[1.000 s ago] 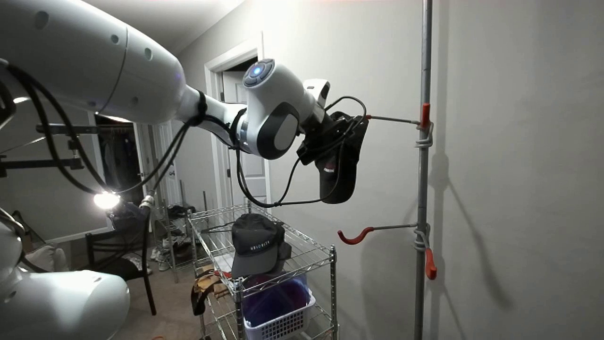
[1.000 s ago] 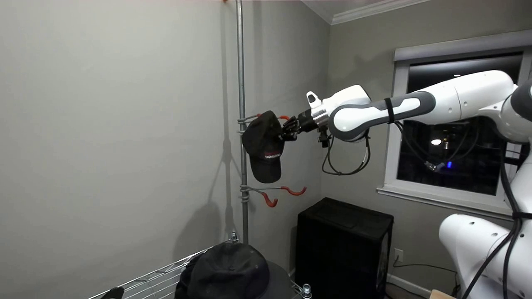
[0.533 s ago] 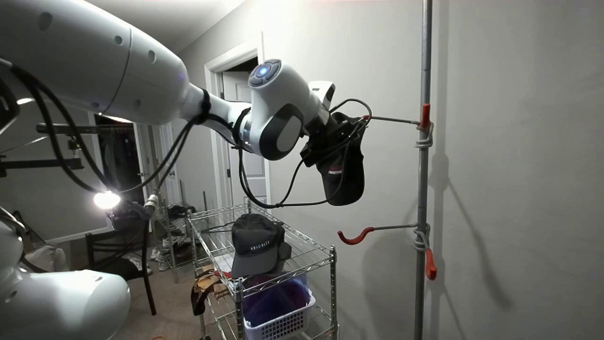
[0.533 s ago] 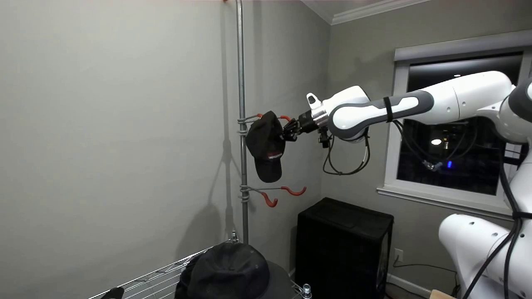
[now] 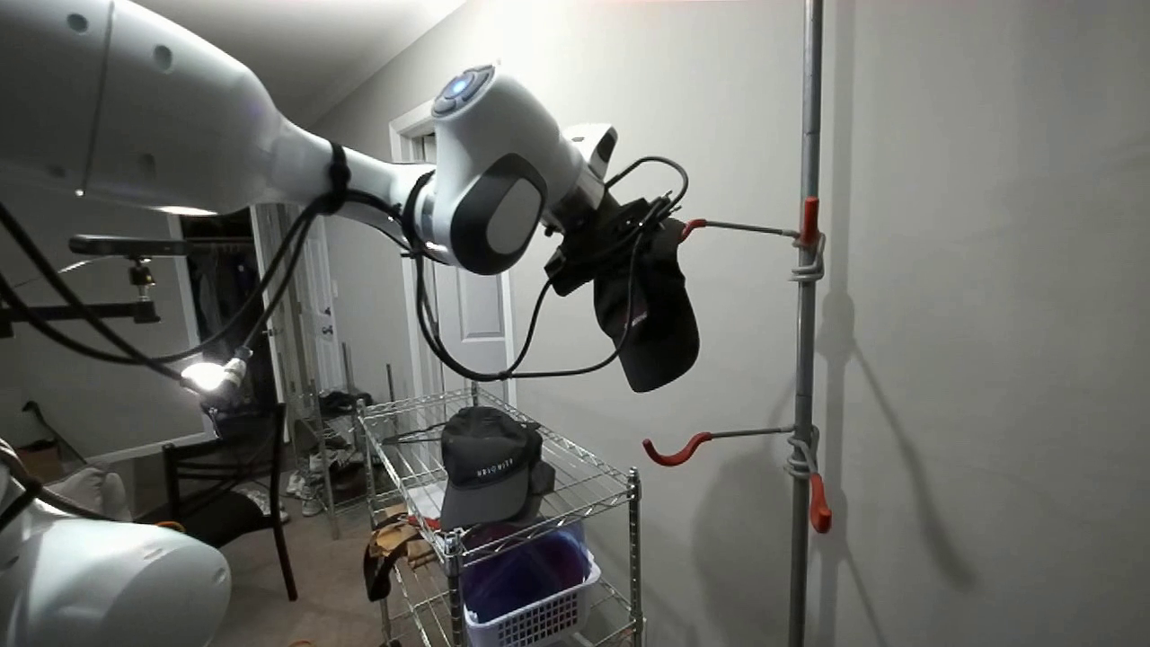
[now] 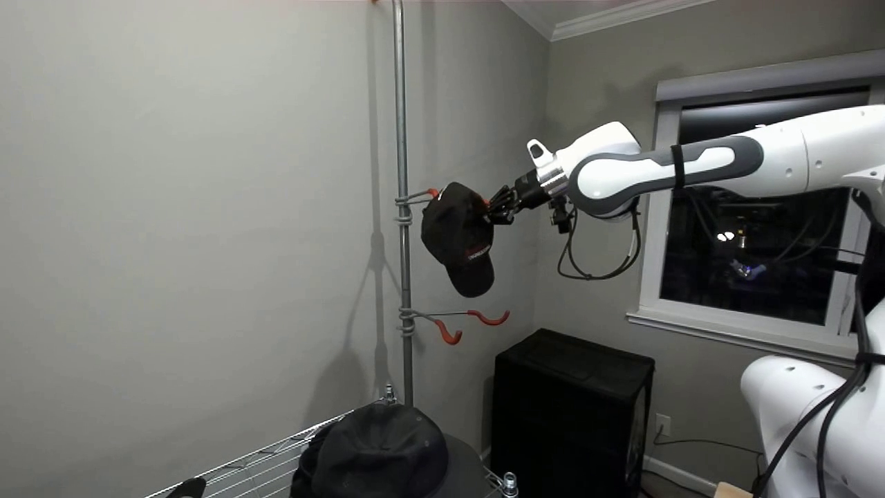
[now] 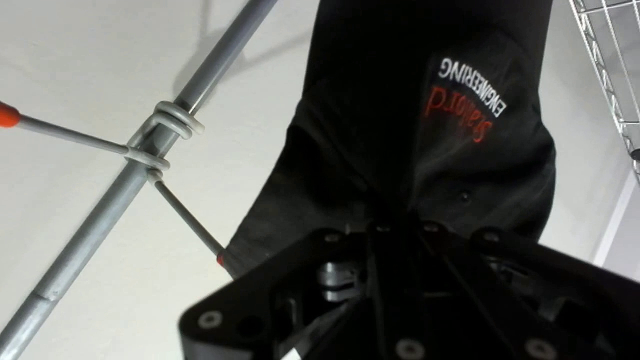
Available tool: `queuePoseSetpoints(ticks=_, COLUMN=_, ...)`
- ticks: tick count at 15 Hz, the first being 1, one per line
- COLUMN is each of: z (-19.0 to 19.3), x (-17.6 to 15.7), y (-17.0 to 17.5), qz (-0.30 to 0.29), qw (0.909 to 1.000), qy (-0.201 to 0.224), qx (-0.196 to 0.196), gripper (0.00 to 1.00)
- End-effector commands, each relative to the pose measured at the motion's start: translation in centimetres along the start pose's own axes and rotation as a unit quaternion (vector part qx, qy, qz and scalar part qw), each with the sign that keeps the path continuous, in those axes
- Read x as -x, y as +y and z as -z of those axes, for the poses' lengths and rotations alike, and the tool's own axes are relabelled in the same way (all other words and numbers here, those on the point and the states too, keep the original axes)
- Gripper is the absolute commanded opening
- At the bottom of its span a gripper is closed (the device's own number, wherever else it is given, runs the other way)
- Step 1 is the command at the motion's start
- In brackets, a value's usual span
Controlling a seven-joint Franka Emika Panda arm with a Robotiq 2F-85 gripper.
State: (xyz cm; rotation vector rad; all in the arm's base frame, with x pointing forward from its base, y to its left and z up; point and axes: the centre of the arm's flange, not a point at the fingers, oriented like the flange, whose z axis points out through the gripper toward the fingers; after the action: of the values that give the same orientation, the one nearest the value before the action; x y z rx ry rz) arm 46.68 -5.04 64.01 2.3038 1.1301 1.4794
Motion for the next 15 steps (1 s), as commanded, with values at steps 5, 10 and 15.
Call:
queuePoseSetpoints(ticks=5, z=7.2, x=-2.9, y=-5.3, qz=-0.006, qw=0.9993, qy=0.034, qx=0.014, gripper=0.01)
queuePoseSetpoints(ticks=10, z=9.0, x=-4.9, y=-9.1, qz=0.005, qw=0.9977, qy=0.062, qx=0.026, gripper=0.01)
queuePoseSetpoints(ticks=15, z=8.6, x=-5.8, y=-12.7, qz=0.026, qw=0.9965, qy=0.077, qx=0.017, gripper=0.01)
